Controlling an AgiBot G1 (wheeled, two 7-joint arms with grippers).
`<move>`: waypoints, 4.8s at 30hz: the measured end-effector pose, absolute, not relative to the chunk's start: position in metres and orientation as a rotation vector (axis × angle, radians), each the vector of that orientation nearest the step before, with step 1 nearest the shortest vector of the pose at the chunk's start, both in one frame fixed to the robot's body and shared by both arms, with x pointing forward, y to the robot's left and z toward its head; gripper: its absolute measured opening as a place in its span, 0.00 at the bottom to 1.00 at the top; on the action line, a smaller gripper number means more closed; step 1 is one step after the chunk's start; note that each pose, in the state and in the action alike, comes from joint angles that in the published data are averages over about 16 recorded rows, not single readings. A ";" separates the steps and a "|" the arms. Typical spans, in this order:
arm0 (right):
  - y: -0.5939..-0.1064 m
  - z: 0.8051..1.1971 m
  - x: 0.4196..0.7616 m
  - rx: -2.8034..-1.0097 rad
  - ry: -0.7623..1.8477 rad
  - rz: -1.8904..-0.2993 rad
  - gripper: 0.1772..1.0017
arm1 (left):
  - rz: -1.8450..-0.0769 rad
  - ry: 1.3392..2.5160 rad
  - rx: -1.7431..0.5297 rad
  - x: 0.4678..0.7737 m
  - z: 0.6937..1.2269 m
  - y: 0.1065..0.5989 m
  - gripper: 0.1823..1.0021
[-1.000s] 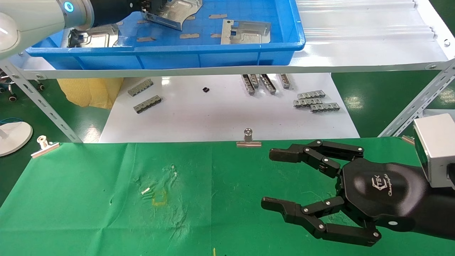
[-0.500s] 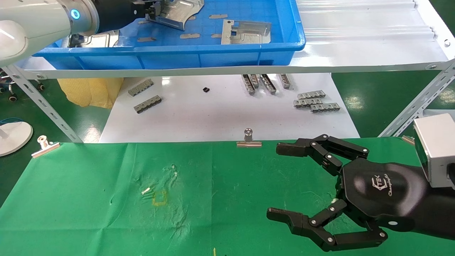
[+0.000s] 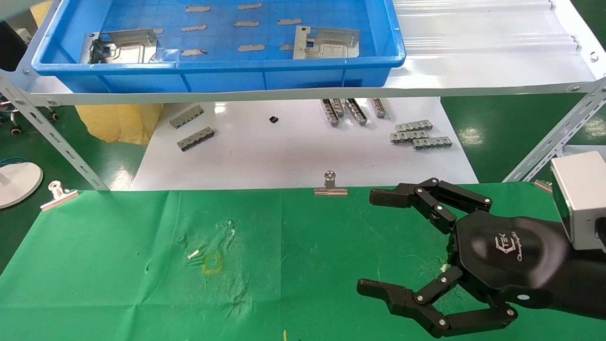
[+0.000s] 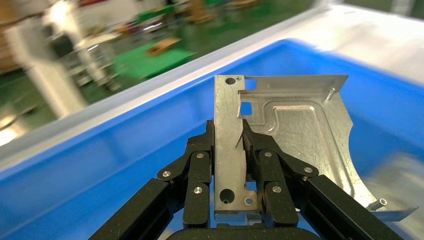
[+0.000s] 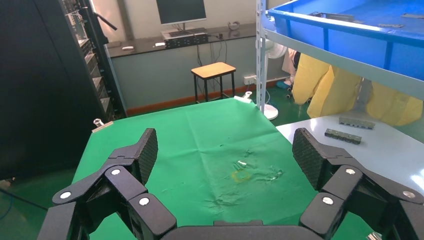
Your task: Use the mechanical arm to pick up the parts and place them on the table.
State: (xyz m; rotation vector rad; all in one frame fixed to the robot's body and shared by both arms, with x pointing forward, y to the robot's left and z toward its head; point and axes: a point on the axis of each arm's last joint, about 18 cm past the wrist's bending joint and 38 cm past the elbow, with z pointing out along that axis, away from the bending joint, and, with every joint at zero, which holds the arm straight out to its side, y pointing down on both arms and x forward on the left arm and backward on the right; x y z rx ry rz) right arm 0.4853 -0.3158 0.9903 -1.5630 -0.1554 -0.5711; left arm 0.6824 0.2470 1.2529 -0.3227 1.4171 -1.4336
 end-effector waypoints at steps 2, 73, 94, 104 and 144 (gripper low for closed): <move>-0.316 0.990 0.485 -1.563 -0.155 -0.571 0.99 | -1.438 1.452 -0.252 0.673 1.249 0.249 0.12; -0.316 0.990 0.485 -1.563 -0.155 -0.571 1.00 | -1.201 2.018 0.142 0.643 0.960 0.352 0.38; -0.316 0.990 0.485 -1.563 -0.155 -0.571 1.00 | -1.344 1.947 0.106 0.634 0.964 0.349 0.89; -0.316 0.990 0.485 -1.563 -0.155 -0.571 1.00 | -1.447 1.898 0.117 0.617 0.971 0.343 0.98; -0.316 0.990 0.485 -1.563 -0.155 -0.571 1.00 | -1.789 1.916 0.276 0.480 0.992 0.302 1.00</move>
